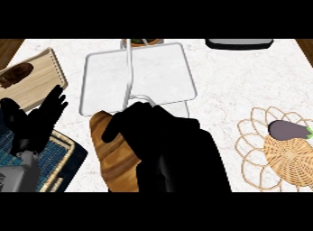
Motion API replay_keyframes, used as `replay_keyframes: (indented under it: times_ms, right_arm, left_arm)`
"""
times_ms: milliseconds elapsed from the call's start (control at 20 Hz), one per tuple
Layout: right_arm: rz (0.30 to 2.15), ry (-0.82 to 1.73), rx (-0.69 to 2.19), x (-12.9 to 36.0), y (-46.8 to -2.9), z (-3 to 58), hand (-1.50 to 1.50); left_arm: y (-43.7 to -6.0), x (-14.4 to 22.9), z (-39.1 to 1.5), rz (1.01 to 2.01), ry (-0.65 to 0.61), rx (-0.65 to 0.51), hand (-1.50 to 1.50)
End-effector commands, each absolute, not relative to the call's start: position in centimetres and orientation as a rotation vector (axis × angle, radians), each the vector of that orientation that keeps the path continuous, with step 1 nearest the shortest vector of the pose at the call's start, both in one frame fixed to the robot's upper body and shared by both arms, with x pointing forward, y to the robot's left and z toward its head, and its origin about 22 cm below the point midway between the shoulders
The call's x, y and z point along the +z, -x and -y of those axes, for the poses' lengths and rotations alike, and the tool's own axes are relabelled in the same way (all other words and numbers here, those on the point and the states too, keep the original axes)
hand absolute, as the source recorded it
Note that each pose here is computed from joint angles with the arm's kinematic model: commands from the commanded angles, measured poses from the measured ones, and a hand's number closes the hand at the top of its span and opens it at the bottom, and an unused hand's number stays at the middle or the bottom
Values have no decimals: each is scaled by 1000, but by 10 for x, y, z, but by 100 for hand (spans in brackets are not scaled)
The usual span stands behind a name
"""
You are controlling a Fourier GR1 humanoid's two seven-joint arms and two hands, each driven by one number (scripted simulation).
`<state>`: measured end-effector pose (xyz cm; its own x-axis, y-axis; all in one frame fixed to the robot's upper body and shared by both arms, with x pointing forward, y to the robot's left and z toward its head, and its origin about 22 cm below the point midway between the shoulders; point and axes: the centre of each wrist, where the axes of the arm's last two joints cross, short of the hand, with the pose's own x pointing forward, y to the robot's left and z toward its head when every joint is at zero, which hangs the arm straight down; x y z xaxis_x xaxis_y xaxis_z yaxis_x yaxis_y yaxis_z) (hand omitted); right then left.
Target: Pick the croissant from the placemat and place it in the tiered shelf
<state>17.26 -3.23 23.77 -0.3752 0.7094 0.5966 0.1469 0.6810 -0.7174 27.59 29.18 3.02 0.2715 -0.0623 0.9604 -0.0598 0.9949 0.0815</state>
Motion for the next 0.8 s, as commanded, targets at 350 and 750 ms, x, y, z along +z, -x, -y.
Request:
replay_keyframes:
  times_ms: [350, 750]
  right_arm:
    - [1732, 731, 597, 323, -229, 21, 150]
    - [1679, 751, 750, 343, -265, 6, 150]
  left_arm:
    - [-250, -17, -290, 1126, -78, 26, 0]
    - [-259, -11, -290, 1121, -95, 33, 0]
